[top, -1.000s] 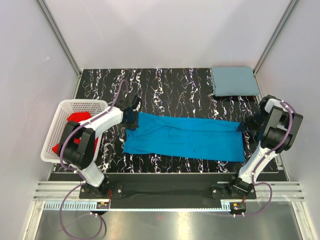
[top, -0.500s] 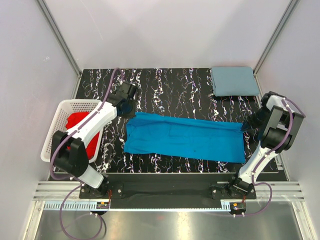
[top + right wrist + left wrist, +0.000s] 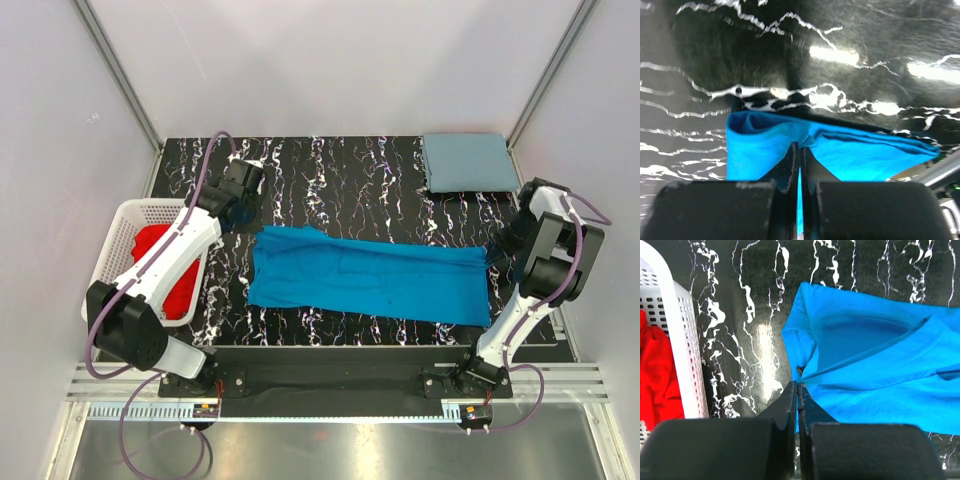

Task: Fold and stack the t-shirts
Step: Fold the tshirt

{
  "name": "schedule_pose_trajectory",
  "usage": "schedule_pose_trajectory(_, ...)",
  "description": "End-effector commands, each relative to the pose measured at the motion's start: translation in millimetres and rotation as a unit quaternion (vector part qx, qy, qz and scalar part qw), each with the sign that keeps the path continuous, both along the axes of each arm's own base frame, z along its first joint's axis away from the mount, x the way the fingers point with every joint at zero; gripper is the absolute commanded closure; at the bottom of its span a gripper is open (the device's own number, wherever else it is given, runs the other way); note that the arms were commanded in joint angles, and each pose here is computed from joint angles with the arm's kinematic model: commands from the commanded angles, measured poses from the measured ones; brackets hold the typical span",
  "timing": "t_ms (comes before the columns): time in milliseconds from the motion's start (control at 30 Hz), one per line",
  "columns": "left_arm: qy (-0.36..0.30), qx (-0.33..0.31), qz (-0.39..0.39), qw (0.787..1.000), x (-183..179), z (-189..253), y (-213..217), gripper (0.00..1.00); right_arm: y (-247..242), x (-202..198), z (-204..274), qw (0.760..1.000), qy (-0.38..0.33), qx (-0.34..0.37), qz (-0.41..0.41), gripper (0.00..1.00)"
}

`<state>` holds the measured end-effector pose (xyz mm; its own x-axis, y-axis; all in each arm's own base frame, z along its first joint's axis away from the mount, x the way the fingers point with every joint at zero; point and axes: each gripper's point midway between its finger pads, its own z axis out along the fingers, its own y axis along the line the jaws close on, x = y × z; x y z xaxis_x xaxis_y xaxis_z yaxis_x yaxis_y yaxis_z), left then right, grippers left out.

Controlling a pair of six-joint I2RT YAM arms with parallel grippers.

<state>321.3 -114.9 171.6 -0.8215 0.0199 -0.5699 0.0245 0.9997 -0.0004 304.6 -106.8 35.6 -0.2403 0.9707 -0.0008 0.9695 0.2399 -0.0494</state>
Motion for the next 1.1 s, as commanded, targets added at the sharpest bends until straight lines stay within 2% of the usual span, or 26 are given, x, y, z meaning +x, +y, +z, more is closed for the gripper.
schedule_pose_trajectory(0, -0.011, 0.01, -0.008, 1.0, -10, 10, 10, 1.0, -15, 0, 34, 0.997, -0.006, -0.071, 0.036, 1.0)
schedule_pose_trajectory(333, 0.057, 0.002, -0.045, 0.997, -35, -39, 4, 1.0, -16, -31, 37, 0.993, 0.018, -0.11, 0.045, 1.0)
schedule_pose_trajectory(667, 0.135, 0.02, -0.073, 0.988, -59, -85, 7, 1.0, -10, -38, 18, 0.991, -0.01, -0.112, 0.066, 1.0)
schedule_pose_trajectory(767, 0.149, 0.024, -0.073, 0.986, -62, -96, 6, 1.0, -8, -40, 15, 0.992, -0.01, -0.106, 0.073, 0.95)
schedule_pose_trajectory(867, 0.156, 0.028, -0.073, 0.985, -64, -100, 6, 0.95, -1, -41, 14, 0.993, -0.014, -0.089, 0.082, 0.9)
schedule_pose_trajectory(933, 0.156, 0.04, -0.066, 0.985, -64, -100, 10, 0.87, 0, -45, 19, 0.993, -0.011, -0.087, 0.077, 0.85)
schedule_pose_trajectory(1000, 0.151, 0.054, -0.06, 0.985, -63, -94, 15, 0.73, 3, -52, 27, 0.994, -0.005, -0.085, 0.074, 0.79)
schedule_pose_trajectory(1067, 0.142, 0.06, -0.056, 0.986, -60, -84, 17, 0.68, 6, -56, 34, 0.994, -0.004, -0.08, 0.075, 0.76)
